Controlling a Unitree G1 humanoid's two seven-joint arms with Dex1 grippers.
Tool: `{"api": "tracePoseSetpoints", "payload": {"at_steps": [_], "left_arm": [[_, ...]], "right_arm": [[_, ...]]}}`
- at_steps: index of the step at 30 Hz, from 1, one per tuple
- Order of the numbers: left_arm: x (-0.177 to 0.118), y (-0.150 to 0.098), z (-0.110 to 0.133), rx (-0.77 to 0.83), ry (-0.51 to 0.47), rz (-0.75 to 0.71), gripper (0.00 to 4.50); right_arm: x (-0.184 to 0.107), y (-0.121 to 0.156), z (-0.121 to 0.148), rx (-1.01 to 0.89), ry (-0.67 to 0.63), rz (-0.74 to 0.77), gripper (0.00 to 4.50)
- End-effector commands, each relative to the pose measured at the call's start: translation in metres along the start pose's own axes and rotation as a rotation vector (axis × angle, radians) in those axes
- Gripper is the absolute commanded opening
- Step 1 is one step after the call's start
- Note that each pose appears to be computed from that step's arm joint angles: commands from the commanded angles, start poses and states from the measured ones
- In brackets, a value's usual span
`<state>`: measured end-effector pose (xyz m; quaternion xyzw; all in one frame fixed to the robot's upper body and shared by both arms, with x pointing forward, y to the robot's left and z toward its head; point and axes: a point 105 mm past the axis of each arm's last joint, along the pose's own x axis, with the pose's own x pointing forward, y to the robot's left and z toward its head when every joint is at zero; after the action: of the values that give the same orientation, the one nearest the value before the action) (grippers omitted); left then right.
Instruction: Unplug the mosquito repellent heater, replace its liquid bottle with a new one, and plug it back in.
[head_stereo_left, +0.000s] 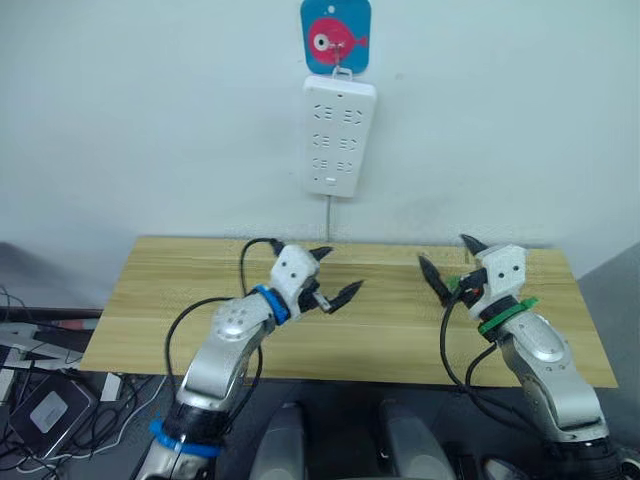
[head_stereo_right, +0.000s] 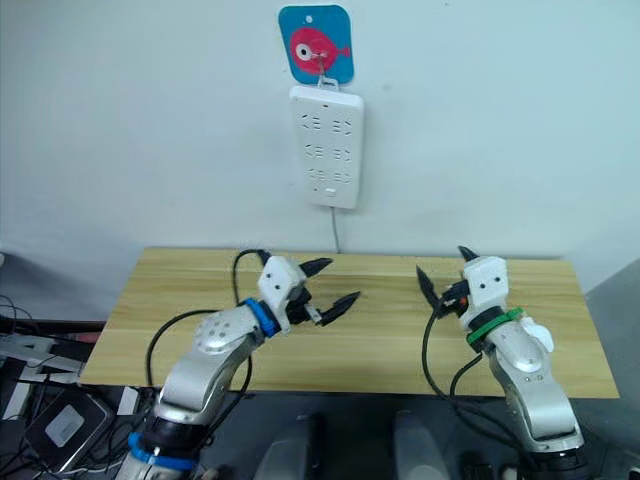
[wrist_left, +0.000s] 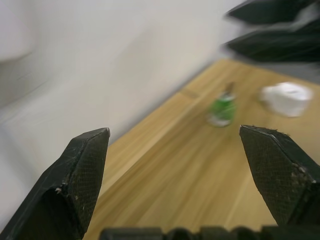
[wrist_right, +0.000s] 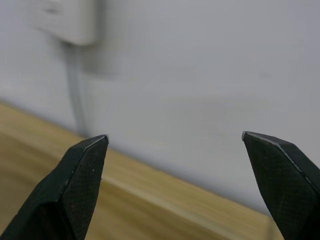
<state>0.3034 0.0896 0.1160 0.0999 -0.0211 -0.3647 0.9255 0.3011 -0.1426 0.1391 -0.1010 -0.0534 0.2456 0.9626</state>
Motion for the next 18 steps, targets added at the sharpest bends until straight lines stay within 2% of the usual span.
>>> {"api": "tracePoseSetpoints", "payload": {"at_steps": [1,4,8,12,18], "left_arm": [[-0.036,0.015,0.004,0.035,-0.022,0.231,4.50],[-0.072,0.019,-0.024,-0.002,0.054,0.408,4.50],[-0.098,0.015,-0.053,-0.069,0.115,0.533,4.50],[-0.100,0.016,-0.076,-0.098,0.143,0.605,4.50],[-0.072,0.018,-0.104,-0.093,0.124,0.599,4.50]], "right_arm": [[0.001,0.018,0.020,-0.007,-0.004,0.176,4.46],[0.002,0.025,0.030,-0.029,0.011,0.303,4.46],[0.003,0.034,0.042,-0.038,0.027,0.456,4.46],[0.001,0.046,0.051,-0.051,0.051,0.598,4.46],[0.000,0.059,0.059,-0.042,0.079,0.689,4.46]]}}
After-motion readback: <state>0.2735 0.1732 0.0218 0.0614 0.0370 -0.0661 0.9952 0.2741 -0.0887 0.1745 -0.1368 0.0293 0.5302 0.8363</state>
